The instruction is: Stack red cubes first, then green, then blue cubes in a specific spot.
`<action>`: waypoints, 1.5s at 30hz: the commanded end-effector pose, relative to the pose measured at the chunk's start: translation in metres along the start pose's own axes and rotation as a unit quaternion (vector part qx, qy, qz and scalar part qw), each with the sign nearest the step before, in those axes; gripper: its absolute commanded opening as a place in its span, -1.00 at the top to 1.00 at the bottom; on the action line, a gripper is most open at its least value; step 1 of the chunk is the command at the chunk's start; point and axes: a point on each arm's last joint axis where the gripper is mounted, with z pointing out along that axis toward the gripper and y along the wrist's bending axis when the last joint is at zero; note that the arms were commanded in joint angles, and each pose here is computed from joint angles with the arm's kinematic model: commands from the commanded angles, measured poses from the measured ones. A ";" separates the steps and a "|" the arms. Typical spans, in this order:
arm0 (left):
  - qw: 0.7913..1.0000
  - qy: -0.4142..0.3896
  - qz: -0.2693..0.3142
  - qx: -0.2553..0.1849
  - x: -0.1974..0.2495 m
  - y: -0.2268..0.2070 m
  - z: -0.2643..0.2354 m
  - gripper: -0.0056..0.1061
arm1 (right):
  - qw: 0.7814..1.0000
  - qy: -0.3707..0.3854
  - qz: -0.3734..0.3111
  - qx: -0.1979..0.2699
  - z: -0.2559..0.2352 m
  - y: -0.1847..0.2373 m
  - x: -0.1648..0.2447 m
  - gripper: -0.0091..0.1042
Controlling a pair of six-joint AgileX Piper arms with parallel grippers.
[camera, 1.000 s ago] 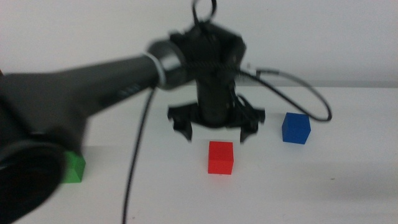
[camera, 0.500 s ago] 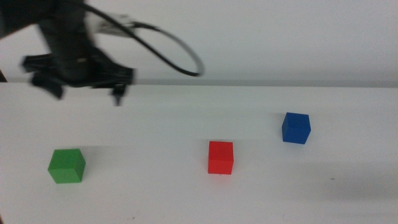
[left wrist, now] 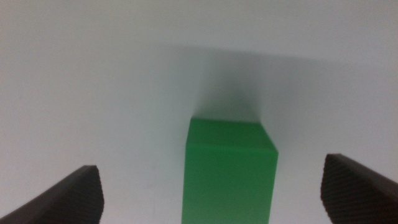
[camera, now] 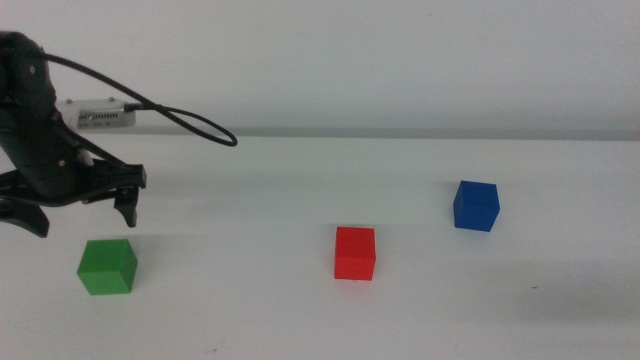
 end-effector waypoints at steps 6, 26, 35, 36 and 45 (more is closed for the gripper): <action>1.000 0.020 -0.006 0.002 -0.002 -0.002 0.020 -0.78 | 1.000 0.003 -0.006 0.004 -0.001 0.000 0.013 -0.77; 1.000 0.022 -0.011 0.009 0.005 -0.002 0.040 -0.78 | 1.000 0.003 -0.005 0.004 -0.001 0.000 0.013 -0.77; 0.999 0.050 -0.006 0.003 0.007 -0.002 0.052 -0.77 | 1.000 0.003 -0.005 0.004 -0.001 0.000 0.013 -0.77; 0.999 0.051 -0.006 0.003 0.007 -0.002 0.053 -0.77 | 1.000 0.003 -0.005 0.004 -0.001 0.000 0.013 -0.77; 0.997 0.071 -0.002 0.006 0.008 -0.003 0.063 -0.77 | 1.000 0.003 -0.005 0.004 -0.001 0.000 0.013 -0.77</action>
